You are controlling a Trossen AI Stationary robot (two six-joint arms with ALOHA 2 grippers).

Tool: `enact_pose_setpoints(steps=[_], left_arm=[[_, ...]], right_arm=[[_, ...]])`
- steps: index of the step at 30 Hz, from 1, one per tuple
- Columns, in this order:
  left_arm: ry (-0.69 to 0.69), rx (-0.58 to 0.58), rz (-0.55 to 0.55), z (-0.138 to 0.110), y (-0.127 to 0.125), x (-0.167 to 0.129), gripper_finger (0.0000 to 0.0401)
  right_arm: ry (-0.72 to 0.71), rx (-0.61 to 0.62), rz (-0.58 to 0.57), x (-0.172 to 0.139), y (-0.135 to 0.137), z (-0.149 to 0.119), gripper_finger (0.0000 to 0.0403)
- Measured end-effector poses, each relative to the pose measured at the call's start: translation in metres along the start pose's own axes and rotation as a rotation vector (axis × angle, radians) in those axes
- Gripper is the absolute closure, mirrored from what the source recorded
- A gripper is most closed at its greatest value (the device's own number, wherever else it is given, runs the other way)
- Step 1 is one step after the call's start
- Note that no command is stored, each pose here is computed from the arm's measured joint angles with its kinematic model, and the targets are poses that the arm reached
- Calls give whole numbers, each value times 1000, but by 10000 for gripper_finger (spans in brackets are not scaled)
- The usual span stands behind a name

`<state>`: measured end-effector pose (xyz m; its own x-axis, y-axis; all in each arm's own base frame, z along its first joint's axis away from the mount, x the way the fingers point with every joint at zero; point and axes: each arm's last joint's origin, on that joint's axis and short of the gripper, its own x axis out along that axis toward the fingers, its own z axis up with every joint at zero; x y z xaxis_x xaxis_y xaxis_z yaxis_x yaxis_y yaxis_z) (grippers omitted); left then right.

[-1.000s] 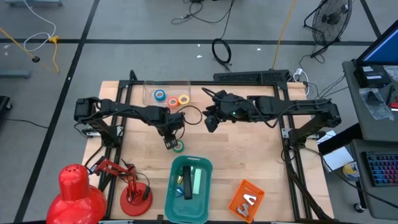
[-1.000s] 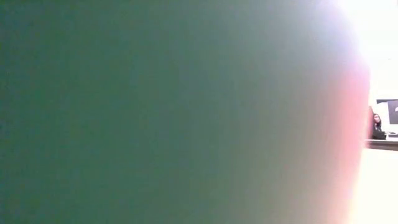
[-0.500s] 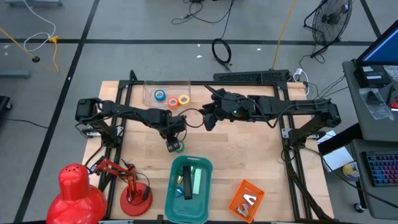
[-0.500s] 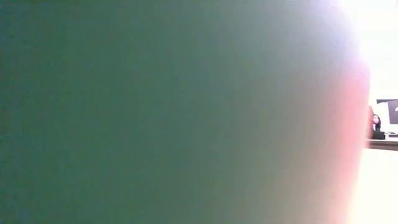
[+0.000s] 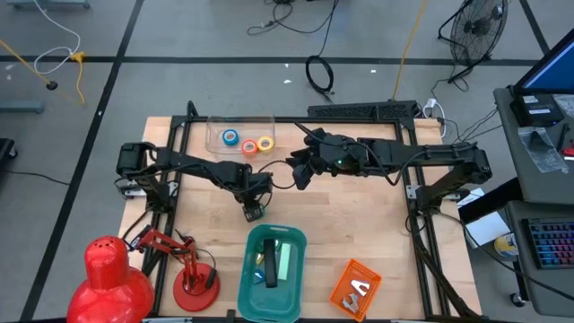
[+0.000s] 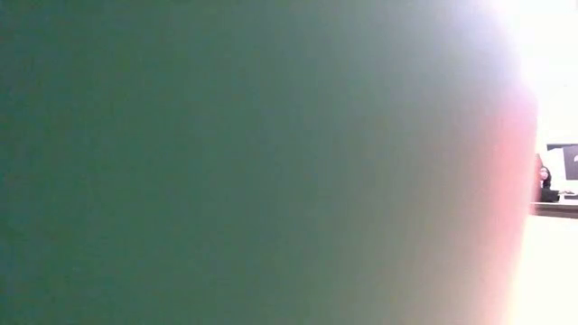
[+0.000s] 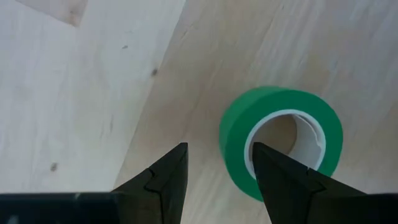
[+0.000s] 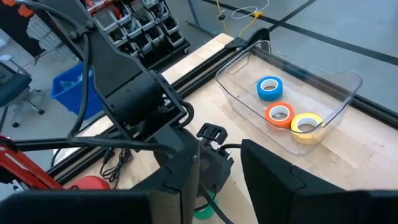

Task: Pick and place Stapler, Stapler remover, tape
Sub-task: Put the green tape into the transparent bin

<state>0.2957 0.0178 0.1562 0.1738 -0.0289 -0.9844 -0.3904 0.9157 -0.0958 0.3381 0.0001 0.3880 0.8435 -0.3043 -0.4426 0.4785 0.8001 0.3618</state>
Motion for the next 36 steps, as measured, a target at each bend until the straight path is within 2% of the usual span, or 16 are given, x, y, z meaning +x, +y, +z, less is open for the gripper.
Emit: enact_pose_setpoints(steps=[5,7,9,14,16,22,26,28,32,36], left_arm=[[17,-1,-6,1,0,6,221],[32,-3,-13,1,0,9,234],[47,-4,-23,1,-1,13,259],[53,3,-19,-1,-1,11,353],[50,17,-12,-2,0,5,364],[-8,17,24,8,7,-36,363],[-110,18,19,21,12,-79,363],[-169,-2,50,28,19,-100,363],[-245,-109,130,39,45,-131,363],[-227,-216,159,41,76,-139,363]], right_arm=[[0,-1,0,0,0,0,289],[0,-1,0,0,0,0,289],[0,-1,0,0,0,0,289],[2,-2,5,-1,2,-1,289],[1,-3,6,-1,2,-1,289],[-5,-5,8,-1,2,0,289],[-13,-10,13,-1,3,0,289],[-18,-16,16,-1,3,1,289],[-23,-17,19,-1,3,1,289],[-30,-17,23,-1,4,2,289]])
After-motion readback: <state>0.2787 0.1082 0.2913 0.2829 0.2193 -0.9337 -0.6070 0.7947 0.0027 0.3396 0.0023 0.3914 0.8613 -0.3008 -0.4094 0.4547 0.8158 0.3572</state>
